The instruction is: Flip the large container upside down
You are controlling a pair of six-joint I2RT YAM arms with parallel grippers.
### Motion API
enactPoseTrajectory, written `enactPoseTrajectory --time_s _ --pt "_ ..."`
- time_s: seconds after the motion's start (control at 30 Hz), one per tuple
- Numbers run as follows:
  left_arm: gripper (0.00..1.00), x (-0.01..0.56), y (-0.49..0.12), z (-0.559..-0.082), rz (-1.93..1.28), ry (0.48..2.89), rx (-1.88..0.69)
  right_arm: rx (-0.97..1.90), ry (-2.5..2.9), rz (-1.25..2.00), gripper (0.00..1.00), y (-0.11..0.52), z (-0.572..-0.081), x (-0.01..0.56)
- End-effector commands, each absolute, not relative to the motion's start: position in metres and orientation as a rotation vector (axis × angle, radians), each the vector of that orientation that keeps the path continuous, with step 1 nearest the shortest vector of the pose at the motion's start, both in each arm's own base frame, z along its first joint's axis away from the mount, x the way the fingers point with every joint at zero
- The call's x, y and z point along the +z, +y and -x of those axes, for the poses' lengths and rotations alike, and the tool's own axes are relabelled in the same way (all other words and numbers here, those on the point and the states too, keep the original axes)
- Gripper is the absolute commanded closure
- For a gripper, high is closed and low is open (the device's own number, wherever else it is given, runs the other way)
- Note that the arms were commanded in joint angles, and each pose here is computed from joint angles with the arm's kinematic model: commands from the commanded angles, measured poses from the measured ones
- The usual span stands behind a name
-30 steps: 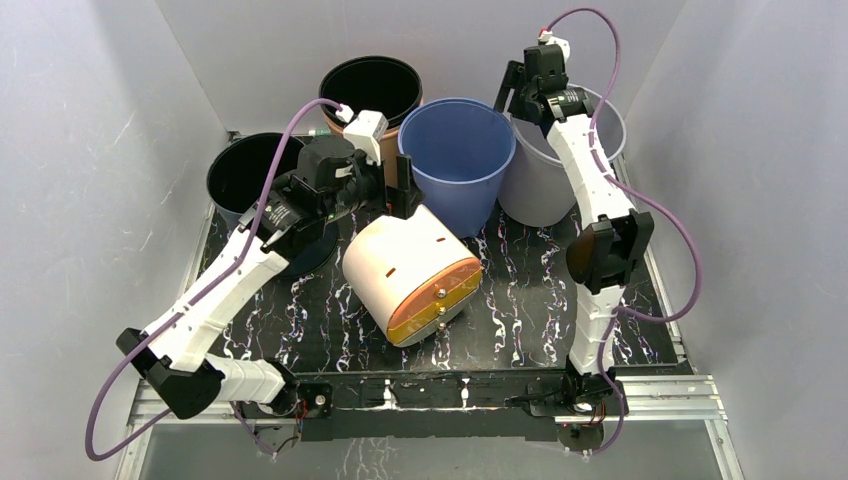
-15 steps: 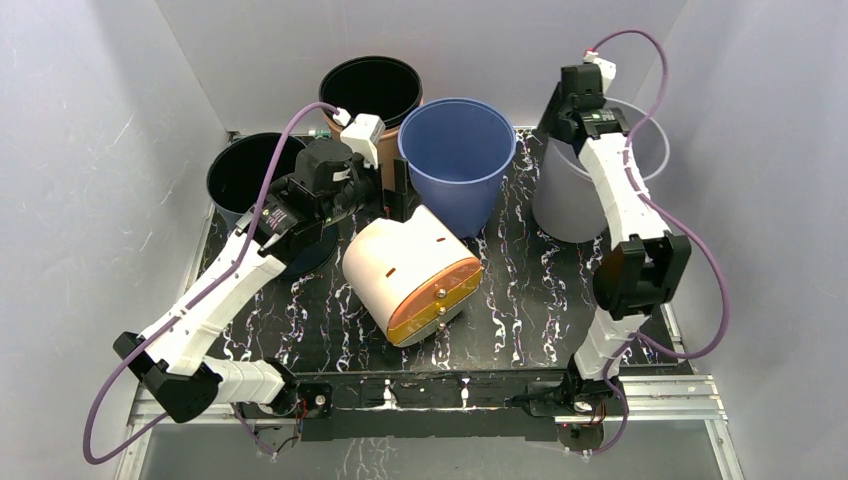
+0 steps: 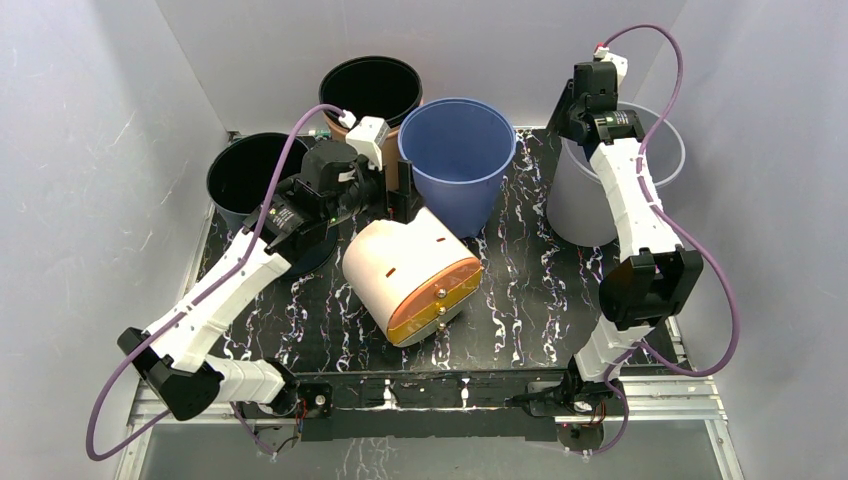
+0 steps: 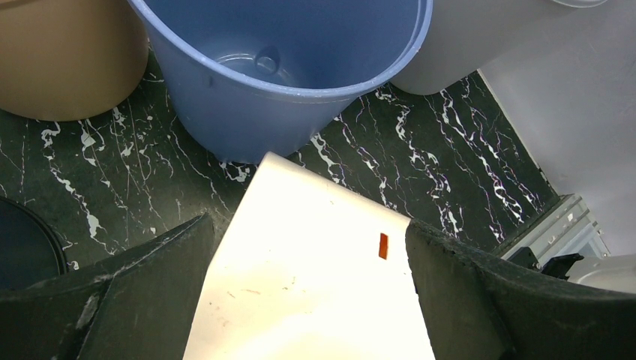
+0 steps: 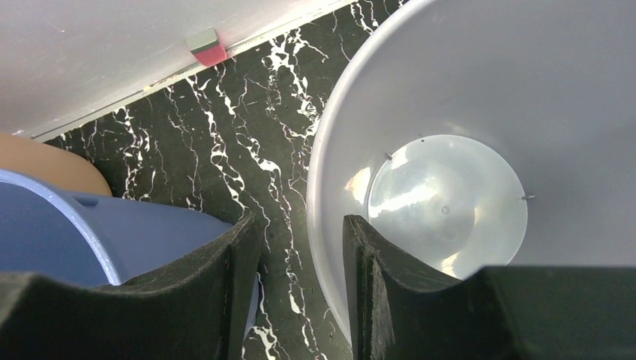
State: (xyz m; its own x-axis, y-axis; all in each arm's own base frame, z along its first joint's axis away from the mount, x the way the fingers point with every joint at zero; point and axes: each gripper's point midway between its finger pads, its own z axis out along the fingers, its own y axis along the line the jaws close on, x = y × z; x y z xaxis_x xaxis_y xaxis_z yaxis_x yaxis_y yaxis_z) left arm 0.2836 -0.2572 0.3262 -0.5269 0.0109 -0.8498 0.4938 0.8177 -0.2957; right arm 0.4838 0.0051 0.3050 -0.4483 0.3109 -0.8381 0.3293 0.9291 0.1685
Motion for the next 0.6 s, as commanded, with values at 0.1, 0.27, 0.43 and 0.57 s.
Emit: enactPoseTrajectory --time_s 0.1,0.27,0.43,0.57 --pt "0.02 0.339 -0.245 -0.275 -0.359 2.004 -0.638 -0.053 2.05 -0.445 0.53 0.0 -0.484 0.313" --pt "0.02 0.337 -0.244 -0.275 -0.353 2.023 -0.63 -0.083 2.129 -0.426 0.48 0.0 -0.49 0.284" --pt "0.02 0.334 -0.246 -0.279 -0.321 2.064 -0.622 -0.058 2.162 -0.397 0.47 0.006 -0.493 0.274" --pt "0.02 0.333 -0.25 -0.28 -0.32 2.052 -0.644 -0.026 2.163 -0.381 0.54 0.011 -0.499 0.277"
